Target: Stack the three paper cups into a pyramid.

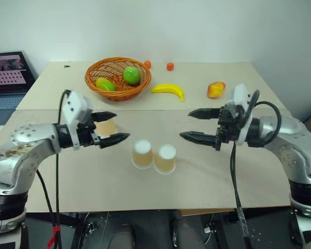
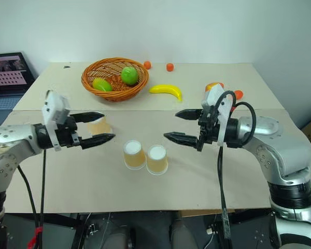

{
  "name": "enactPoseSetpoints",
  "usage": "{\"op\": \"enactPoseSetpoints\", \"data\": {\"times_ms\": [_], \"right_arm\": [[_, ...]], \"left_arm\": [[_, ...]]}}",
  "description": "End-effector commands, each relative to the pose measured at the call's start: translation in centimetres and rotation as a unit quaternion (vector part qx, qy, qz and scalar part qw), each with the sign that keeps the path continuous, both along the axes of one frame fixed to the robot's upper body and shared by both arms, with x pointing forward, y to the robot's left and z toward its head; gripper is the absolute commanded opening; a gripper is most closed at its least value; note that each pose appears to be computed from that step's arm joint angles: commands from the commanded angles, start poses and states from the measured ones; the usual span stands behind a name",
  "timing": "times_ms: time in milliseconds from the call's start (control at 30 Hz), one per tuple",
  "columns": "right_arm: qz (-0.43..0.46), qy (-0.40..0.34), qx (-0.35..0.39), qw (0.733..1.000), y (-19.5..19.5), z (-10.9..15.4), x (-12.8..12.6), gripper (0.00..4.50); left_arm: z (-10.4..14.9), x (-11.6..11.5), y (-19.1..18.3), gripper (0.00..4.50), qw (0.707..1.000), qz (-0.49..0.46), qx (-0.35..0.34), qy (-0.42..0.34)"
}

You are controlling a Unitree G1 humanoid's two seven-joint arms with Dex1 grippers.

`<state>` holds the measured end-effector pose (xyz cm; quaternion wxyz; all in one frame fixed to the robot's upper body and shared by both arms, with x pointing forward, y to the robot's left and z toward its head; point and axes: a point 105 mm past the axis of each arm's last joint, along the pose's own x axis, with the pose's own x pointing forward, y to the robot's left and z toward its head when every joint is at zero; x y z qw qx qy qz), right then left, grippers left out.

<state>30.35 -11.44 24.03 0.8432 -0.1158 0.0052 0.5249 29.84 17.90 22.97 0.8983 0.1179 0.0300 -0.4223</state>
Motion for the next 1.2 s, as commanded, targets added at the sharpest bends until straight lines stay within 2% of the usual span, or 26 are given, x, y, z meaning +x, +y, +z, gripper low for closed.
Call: {"op": "enactPoseSetpoints", "data": {"times_ms": [33, 233, 367, 567, 800, 1200], "right_arm": [[-0.011, -0.055, 0.008, 0.998, 0.2, 2.1, 0.7, 4.47], [0.0, -0.046, 0.001, 0.999, 0.5, 1.7, 2.4, 4.47], [0.006, -0.047, 0.0, 0.999, 0.5, 1.9, 2.6, 4.47], [0.007, -0.05, 0.0, 0.999, 0.4, 2.3, 2.6, 4.47], [-0.01, -0.064, -0.005, 0.998, -0.3, 2.9, 2.1, 4.47], [-0.033, -0.064, -0.006, 0.997, -1.0, 3.1, 1.3, 4.47]], "left_arm": [[2.0, 0.0, 2.8, 4.5, 0.996, 0.066, -0.029, -0.051], [-1.0, -0.5, 8.7, 4.5, 0.977, 0.205, -0.035, -0.044], [-2.9, -0.2, 9.8, 4.5, 0.969, 0.244, -0.031, -0.041], [-4.7, 1.0, 8.3, 4.5, 0.968, 0.243, -0.049, -0.041], [-6.2, 4.1, 6.9, 4.5, 0.966, 0.247, -0.071, -0.03], [-6.0, 7.7, 3.5, 4.5, 0.974, 0.208, -0.076, -0.042]]}}
